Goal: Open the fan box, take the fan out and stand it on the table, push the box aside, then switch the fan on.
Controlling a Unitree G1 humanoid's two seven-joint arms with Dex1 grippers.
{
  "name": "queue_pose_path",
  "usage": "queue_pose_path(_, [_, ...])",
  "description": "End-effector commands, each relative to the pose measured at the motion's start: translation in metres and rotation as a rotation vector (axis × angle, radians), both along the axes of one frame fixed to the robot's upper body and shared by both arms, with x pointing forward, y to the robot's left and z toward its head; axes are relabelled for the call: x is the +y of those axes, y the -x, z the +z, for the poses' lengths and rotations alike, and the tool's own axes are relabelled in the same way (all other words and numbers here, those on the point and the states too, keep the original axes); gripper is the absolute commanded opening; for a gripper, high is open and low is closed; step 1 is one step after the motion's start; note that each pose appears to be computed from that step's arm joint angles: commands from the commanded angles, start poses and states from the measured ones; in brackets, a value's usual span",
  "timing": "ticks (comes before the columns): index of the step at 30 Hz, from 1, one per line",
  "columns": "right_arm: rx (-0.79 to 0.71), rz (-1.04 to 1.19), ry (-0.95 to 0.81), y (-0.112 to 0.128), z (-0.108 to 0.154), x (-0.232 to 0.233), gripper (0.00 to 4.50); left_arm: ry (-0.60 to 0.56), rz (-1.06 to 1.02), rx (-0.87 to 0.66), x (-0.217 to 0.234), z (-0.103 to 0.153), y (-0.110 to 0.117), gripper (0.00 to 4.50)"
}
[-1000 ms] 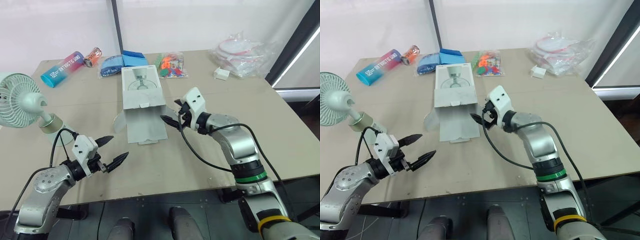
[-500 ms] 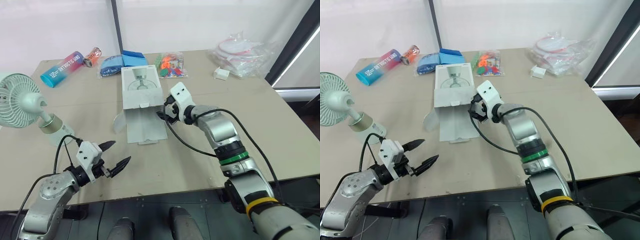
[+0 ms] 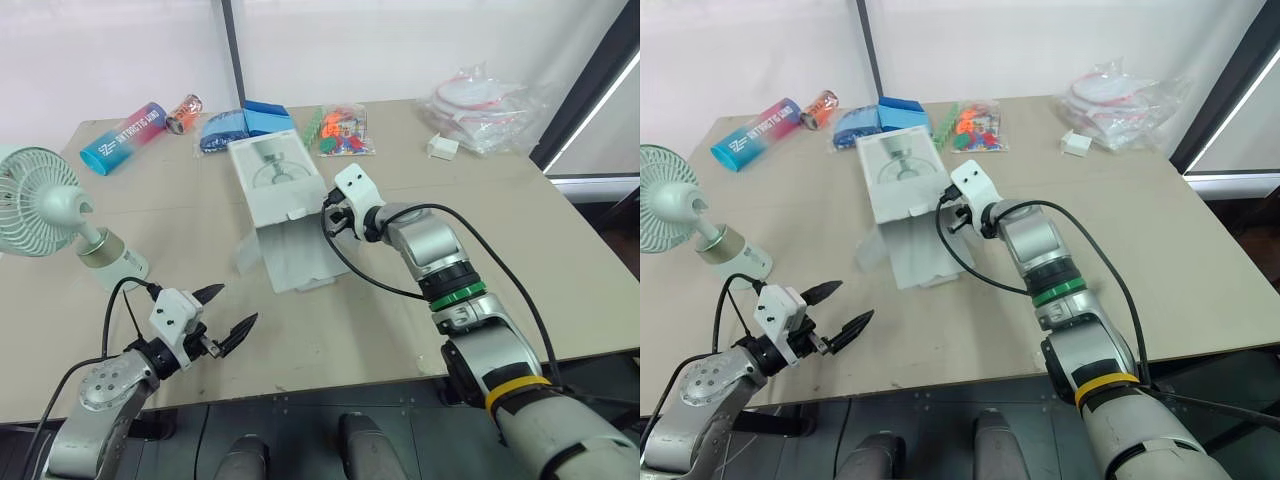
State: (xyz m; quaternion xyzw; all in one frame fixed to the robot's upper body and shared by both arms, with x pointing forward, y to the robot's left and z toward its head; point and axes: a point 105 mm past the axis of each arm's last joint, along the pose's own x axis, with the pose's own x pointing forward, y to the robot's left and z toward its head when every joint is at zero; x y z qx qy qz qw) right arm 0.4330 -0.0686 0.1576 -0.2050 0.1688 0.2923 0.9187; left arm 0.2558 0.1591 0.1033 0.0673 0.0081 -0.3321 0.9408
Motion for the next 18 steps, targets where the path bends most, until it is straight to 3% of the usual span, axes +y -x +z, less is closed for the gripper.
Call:
queue_pose_path(1, [-0.032,0.007,0.004,-0.003,0.014,0.007,0.04,-0.007,-0.007,-0.058,-0.004,0.010,0.003,4.50])
queue_pose_path(10, [-0.020,-0.029,-0.003,-0.005,0.009,-0.005,0.04,-0.008,0.002,-0.063,-0.004,0.011,0.004,4.50])
queue_pose_path(18, [-0.011,-0.172,-0.022,0.006,0.008,-0.061,0.04,0.021,-0.058,-0.102,-0.008,0.027,0.007,4.50])
